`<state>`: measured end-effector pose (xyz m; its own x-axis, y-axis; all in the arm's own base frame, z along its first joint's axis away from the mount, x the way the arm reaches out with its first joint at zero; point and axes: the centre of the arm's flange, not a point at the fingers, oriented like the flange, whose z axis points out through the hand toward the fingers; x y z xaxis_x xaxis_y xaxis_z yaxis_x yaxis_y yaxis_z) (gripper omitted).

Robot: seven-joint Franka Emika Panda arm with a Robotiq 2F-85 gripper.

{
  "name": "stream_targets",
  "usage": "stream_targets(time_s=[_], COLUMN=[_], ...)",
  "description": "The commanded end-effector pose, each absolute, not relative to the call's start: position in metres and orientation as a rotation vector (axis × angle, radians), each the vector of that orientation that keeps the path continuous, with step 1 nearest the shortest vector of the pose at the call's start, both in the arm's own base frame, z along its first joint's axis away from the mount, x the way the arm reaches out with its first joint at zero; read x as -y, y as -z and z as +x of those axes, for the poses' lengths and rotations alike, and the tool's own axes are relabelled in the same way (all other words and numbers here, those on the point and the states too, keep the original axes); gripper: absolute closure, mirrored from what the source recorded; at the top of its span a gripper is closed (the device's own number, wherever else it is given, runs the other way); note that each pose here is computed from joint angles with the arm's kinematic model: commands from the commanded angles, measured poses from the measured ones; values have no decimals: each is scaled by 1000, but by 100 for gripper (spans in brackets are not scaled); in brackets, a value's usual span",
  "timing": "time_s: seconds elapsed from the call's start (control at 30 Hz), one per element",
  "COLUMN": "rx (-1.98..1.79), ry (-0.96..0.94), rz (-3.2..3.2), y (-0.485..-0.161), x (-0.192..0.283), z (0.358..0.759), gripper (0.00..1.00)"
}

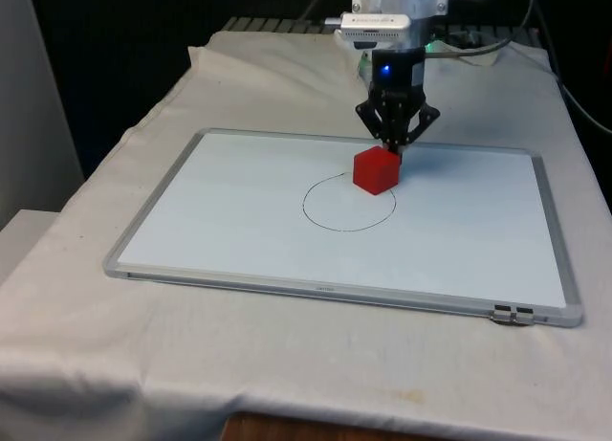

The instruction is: Push the cube into the marked area.

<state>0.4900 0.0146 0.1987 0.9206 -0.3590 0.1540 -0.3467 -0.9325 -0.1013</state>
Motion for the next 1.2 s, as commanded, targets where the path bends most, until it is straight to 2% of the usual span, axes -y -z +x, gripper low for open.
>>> stream_targets(time_s=[0.0, 0.37, 0.67, 1.17], rx=[-575, -605, -665, -726], ry=[266, 284, 297, 335], rz=[-3019, -3006, -3025, -3000], y=[-195, -200, -199, -203], x=[-9, 1, 26, 25], z=[493, 499, 503, 520], gripper=[100, 100, 100, 100])
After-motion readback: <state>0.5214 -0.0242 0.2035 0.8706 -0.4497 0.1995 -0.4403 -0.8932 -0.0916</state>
